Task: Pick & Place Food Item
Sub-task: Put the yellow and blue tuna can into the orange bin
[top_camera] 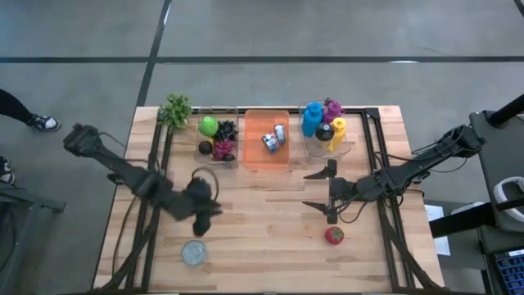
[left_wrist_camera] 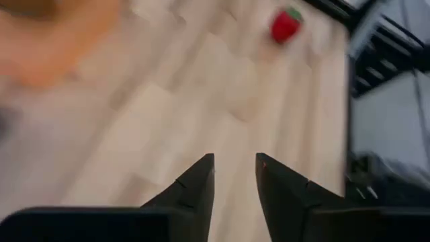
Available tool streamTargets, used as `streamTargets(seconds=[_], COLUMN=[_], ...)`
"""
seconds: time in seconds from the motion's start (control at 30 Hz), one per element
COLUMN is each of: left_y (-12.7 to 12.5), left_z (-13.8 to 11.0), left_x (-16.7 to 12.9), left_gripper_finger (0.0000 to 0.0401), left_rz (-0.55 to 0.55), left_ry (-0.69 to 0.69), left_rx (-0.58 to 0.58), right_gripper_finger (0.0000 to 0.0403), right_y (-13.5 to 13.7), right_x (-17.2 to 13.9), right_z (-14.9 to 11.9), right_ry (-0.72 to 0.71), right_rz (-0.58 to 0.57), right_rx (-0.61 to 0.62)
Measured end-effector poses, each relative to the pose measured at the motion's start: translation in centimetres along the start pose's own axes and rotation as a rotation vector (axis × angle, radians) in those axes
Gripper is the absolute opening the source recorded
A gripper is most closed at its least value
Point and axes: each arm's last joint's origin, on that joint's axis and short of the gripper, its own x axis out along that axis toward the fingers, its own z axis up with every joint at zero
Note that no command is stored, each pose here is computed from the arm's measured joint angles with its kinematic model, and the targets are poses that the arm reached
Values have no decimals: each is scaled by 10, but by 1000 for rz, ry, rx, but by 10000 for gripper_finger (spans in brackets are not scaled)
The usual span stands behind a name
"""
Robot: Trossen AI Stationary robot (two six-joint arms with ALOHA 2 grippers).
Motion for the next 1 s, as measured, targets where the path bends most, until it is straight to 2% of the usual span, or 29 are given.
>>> streamTargets(seconds=[0.27,0.57,0.77,1.0], left_y=[-30,-46,-49,-48], left_z=[-42,-78,-99,-115], left_x=[5,31,50,67], left_gripper_finger=[54,6,4,4], left_rz=[-70,-98,-41,16], left_ry=[170,537,734,852], left_rx=[5,-104,-176,-175], right_gripper_finger=[366,366,366,366], right_y=[0,0,0,0], right_x=[0,0,0,0], right_z=[0,0,0,0], right_ry=[0,-1,-1,-4], right_rz=[0,0,0,0], right_rx=[0,-15,-15,-17])
